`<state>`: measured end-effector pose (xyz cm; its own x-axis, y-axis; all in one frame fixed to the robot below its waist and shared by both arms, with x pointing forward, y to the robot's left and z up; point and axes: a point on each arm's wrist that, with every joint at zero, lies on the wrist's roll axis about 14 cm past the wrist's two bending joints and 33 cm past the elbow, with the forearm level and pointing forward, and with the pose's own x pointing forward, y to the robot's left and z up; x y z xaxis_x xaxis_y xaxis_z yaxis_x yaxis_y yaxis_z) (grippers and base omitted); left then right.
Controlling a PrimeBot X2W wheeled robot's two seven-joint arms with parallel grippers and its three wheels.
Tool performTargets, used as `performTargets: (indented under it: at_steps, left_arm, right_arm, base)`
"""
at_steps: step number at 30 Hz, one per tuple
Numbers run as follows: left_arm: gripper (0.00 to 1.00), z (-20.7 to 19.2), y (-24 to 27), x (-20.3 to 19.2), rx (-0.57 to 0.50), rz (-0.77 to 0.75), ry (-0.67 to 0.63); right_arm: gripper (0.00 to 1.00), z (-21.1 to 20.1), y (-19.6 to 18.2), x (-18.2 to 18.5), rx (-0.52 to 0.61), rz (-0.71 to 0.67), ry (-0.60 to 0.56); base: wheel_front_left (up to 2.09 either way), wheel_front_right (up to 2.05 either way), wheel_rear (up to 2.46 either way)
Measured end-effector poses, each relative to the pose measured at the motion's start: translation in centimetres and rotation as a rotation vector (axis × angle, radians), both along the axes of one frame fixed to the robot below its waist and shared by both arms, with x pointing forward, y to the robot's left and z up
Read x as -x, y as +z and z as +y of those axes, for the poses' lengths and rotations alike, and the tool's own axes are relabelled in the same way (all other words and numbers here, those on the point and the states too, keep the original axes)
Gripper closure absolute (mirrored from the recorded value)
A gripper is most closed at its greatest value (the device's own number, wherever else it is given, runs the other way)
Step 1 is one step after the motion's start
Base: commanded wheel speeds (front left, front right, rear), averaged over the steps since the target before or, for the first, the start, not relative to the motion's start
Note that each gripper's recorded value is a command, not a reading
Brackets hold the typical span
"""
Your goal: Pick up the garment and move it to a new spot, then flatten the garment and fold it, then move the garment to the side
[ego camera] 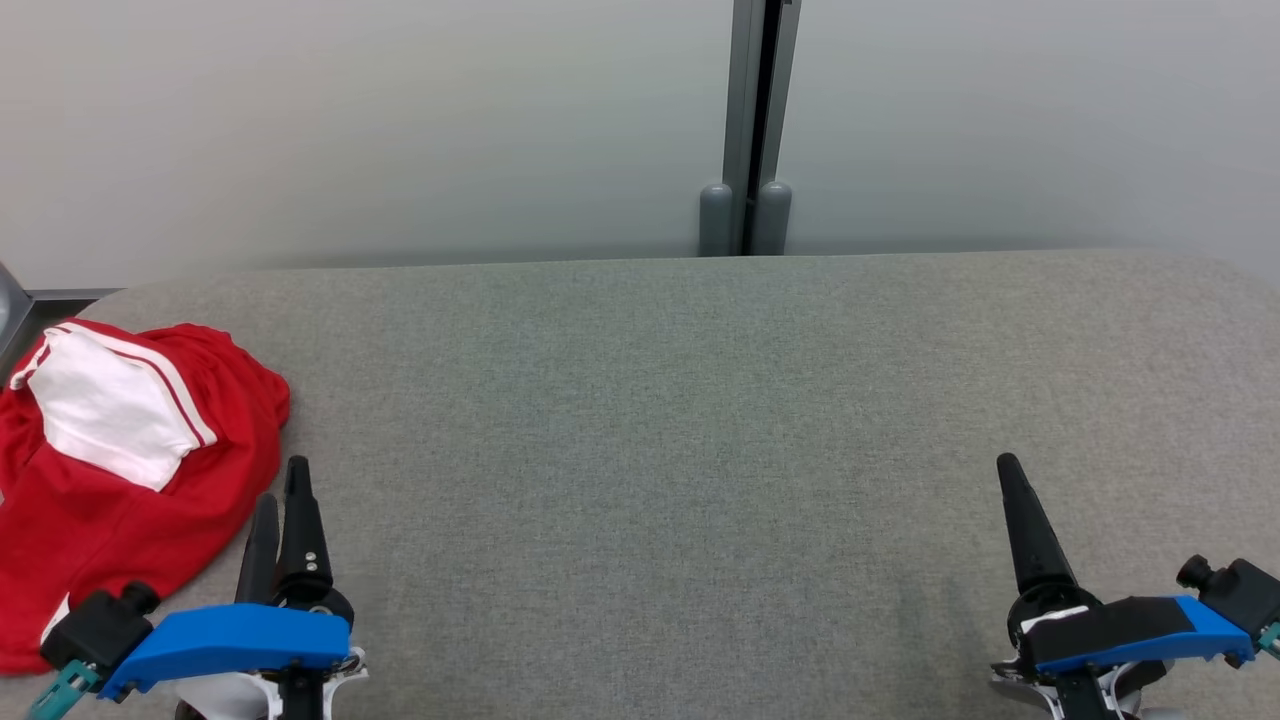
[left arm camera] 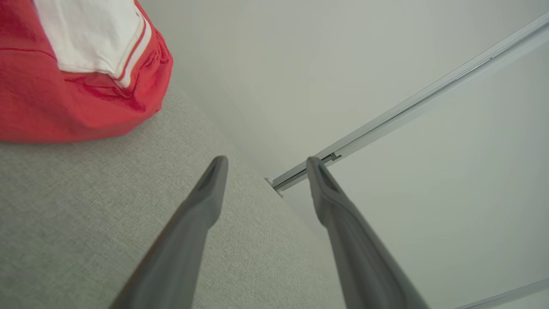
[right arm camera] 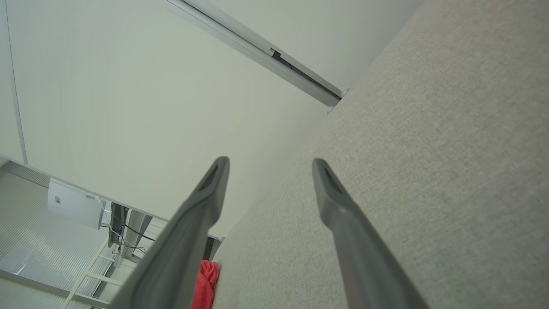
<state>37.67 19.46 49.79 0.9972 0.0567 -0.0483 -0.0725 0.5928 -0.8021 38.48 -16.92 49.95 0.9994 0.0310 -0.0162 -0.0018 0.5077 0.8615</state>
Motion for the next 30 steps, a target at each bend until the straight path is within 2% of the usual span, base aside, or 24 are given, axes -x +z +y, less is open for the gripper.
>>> performTargets:
  at_steps: [11, 30]
  left_arm:
    - [0.00, -0.9, 0.6, -0.3, -0.215, -0.013, -0.021]
    - [0.00, -1.4, 0.1, -0.3, -0.480, -0.009, -0.038]
  right_arm:
    - [0.00, 0.8, 0.6, -0.3, 0.156, -0.036, 0.021]
    - [0.00, 2.0, 1.2, -0.8, 0.404, -0.090, 0.052]
  base:
    - [0.00, 0.00, 0.00]
    - [0.00, 0.00, 0.00]
